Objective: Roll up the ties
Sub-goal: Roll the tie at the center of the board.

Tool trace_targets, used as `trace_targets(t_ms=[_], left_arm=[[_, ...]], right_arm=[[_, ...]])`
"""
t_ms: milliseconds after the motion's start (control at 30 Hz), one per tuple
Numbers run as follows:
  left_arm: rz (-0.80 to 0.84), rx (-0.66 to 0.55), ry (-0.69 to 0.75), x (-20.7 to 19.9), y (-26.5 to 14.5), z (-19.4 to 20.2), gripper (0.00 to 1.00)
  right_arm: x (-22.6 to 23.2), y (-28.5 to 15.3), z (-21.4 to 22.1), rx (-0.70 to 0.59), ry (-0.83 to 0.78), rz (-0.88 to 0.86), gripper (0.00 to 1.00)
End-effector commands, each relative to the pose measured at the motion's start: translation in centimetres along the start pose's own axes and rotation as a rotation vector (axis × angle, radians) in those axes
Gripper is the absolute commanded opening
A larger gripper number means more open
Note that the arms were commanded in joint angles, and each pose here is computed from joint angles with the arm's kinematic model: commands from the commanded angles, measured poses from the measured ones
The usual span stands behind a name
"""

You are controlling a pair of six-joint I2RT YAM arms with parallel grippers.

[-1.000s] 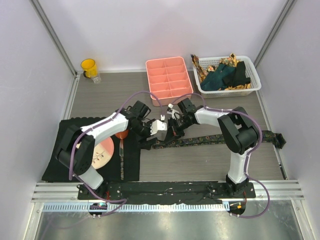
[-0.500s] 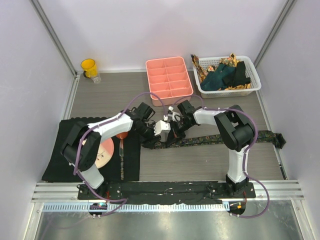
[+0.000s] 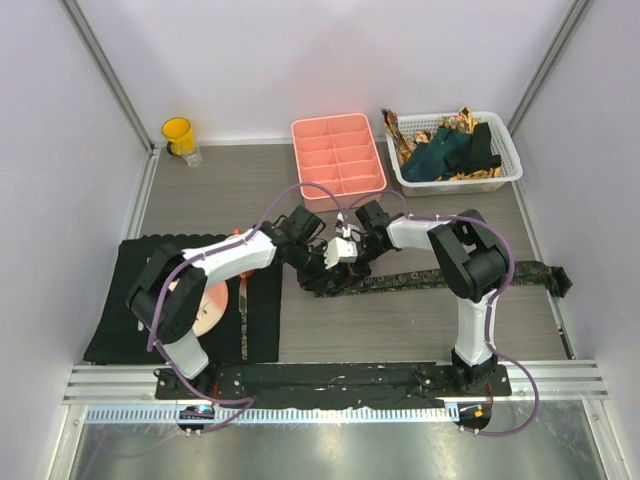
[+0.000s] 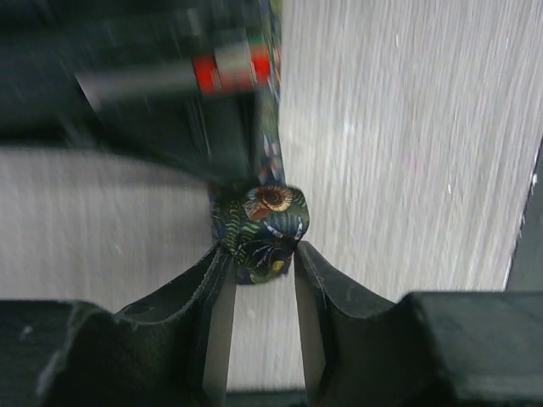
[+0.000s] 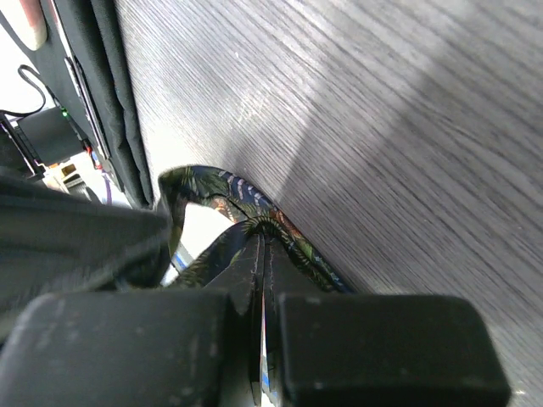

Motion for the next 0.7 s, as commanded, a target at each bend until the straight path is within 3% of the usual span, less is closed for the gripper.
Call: trace_targets(t_ms=[0, 367, 467, 667], left_arm=[[-0.032, -0.092, 0.042, 0.6, 1.1, -3.6, 0.37], [-0.082, 0.088, 0.057, 0.9, 3.4, -1.2, 0.37], [-0.080, 0.124, 0.054, 0.9, 3.5, -0.4, 0.37], [-0.071, 0.132, 0.060, 0.8, 3.6, -0.1, 0.36]], right_arm=[[-1.7, 1.0, 0.3, 0.009, -0.013, 0.079, 0.01], [-1.5, -0.5, -0.4, -0.032, 0.017, 0.054, 0.01], [-0.9, -1.5, -0.8, -0.051, 0.017, 0.025, 0.05], [0.6, -4.2, -0.7, -0.081, 0.019, -0.046, 0.24]])
Point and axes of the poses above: each gripper's point midway between its finger pads, its own y axis out along the fingers, its own x axis along the line the jaws close on, z = x × y, the point moved 7 cm from there along -y, back along the fingers, and after that the axes turned 6 degrees about -y, right-handed, at the moved point
